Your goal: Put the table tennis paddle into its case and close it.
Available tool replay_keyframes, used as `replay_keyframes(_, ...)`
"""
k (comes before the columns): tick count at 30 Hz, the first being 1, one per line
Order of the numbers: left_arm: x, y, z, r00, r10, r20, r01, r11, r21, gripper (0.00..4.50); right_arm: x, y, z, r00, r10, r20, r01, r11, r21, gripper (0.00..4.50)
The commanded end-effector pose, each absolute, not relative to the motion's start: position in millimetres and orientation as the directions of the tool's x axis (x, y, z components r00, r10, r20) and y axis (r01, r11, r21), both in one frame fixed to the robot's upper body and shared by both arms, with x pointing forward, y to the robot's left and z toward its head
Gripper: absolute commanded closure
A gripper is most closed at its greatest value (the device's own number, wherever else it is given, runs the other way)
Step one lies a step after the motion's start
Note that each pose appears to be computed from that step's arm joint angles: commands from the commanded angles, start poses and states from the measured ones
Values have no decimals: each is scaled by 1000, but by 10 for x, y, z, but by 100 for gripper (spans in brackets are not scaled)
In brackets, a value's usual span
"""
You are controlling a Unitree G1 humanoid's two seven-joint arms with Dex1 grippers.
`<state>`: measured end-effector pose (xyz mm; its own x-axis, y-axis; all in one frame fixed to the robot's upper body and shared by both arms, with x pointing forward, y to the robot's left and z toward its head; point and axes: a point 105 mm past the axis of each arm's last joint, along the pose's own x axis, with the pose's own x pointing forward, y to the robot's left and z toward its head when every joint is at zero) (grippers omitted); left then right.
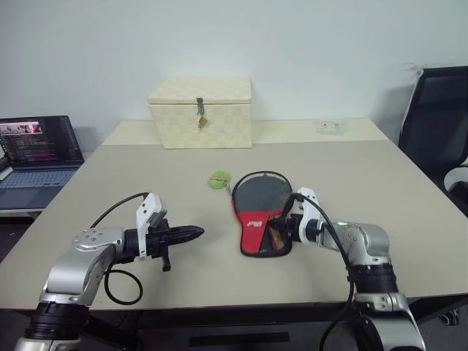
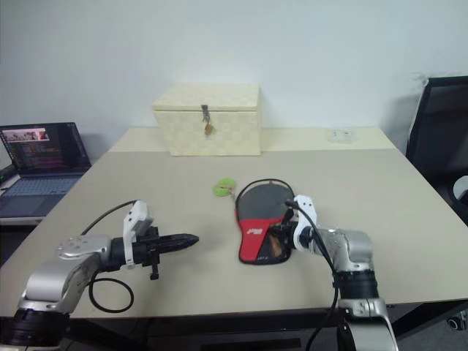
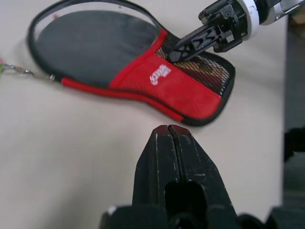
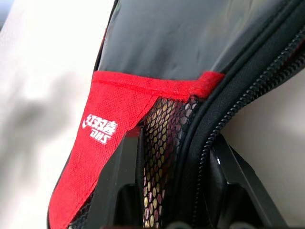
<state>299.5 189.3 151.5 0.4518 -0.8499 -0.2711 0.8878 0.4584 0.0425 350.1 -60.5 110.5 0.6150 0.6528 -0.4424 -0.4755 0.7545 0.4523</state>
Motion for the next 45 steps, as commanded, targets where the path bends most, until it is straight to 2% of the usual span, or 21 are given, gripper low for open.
replay_keyframes(1,2903,1843,1599,415,-869,-271,908,415,59,450,3174,-365,1115,516,728,-452,-538,686,490,331)
replay_keyframes(8,2881,1816,1580,406,-871,-278,911,409,52,450,2946,-259,1100,506,736,-449,-498,675,545,337)
replay_keyframes(18,2909,1818,1591,411,-868,-280,909,412,60,450,2938,-287,982,545,684,-485,-426,724,542,338)
replay_keyframes(20,2905,1816,1588,413,-867,-279,909,413,62,450,2934,-347,971,561,664,-495,-411,742,529,266)
replay_keyframes(21,2905,1816,1588,415,-867,-277,908,415,62,450,2929,-379,977,569,656,-496,-411,750,519,247)
replay_keyframes(28,2913,1827,1575,442,-857,-263,895,441,67,450,2896,-544,1210,623,626,-469,-519,779,351,10)
replay_keyframes(34,2914,1844,1556,461,-850,-256,886,459,70,450,2752,-684,1371,582,663,-471,-660,724,203,4)
replay_keyframes(37,2919,1872,1558,478,-842,-249,876,476,72,450,2725,-778,1520,546,704,-453,-716,673,184,4)
replay_keyframes(39,2927,1896,1557,494,-835,-243,867,493,72,450,2792,-778,1688,533,740,-410,-742,642,194,4)
replay_keyframes(41,2957,1923,1568,524,-821,-227,850,523,69,450,2952,-671,1851,551,758,-349,-774,620,125,4)
replay_keyframes(45,3023,1952,1573,565,-799,-207,823,565,63,450,3222,-340,1921,553,787,-273,-801,592,86,4)
